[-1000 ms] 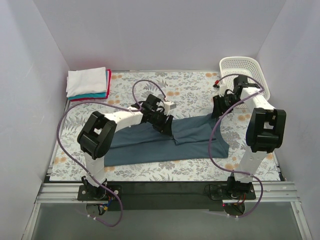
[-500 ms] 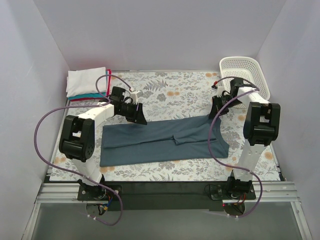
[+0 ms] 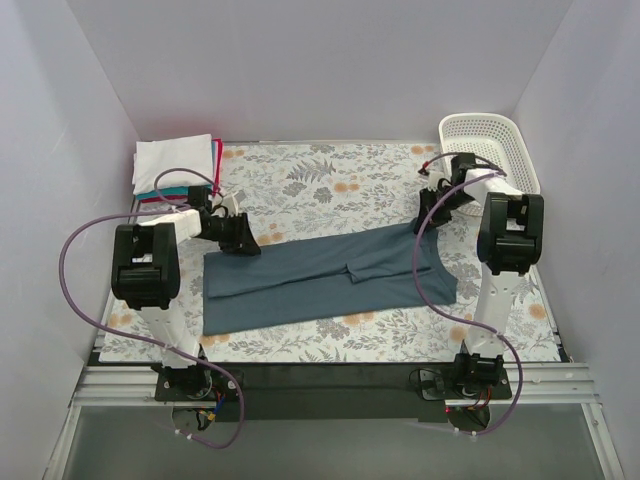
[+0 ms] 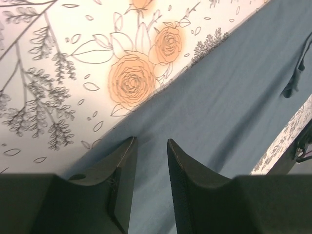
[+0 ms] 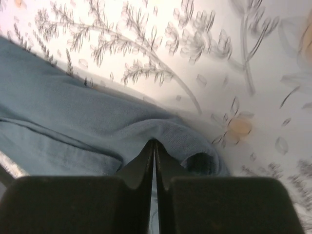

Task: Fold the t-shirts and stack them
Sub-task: Fold the tshirt

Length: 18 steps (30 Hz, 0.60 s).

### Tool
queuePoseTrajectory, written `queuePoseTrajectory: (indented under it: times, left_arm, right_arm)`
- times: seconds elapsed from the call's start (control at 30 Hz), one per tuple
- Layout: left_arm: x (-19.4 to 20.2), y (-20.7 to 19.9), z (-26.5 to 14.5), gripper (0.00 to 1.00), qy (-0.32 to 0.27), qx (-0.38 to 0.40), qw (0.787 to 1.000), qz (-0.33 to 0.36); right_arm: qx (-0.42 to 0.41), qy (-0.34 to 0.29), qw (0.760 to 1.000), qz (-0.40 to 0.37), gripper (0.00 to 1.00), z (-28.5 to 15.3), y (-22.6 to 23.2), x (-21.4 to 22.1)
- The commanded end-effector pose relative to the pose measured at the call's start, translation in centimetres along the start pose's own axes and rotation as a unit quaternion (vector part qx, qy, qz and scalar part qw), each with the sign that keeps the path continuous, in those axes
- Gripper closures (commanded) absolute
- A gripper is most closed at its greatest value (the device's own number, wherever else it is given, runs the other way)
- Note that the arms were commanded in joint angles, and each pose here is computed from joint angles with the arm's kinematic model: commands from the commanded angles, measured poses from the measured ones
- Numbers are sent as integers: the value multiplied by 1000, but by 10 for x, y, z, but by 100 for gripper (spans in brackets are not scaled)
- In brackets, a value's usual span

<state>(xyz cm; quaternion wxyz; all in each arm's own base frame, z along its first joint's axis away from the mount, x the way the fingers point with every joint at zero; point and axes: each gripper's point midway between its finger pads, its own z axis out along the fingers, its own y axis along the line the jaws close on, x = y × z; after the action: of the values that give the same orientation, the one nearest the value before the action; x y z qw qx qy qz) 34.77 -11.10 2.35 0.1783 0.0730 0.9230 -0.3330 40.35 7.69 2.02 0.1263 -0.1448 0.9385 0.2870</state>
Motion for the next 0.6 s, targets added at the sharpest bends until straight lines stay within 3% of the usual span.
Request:
queuePoseTrajectory:
  times: [0.0,0.1,0.2,0.23,0.3,0.37,0.47,0.57]
  left_arm:
    - [7,33,-7,70,-1,-47,999,-24]
    - [3,47,-21,70,-23,-62,996,-60]
    - [1,59,-43,70,-49,-80,990,-104]
    - [5,56,-49,70,-50,-66,990,-117]
    - [12,35,-60,70,-49,-40,992,-107]
    - [10,10,-70,70,-61,0,994,-87]
    - [-8,-8,-98,70,-109,-19,994,-13]
    - [-32,-9,-115,70,-131,-47,989,55]
  right_arm:
    - [82,-14,996,-45,90,15,-32,-35]
    - [112,-16,991,-73,89,31,-25,-63]
    - [153,-60,980,-111,82,31,-20,-122]
    - [160,-100,973,-136,78,16,-7,-157]
    - [157,-125,964,-174,68,13,18,-181]
    - [159,-164,950,-211,65,-18,53,-204]
    - [157,-182,944,-227,64,-58,80,-195]
    - [139,-155,952,-226,64,-60,88,-156]
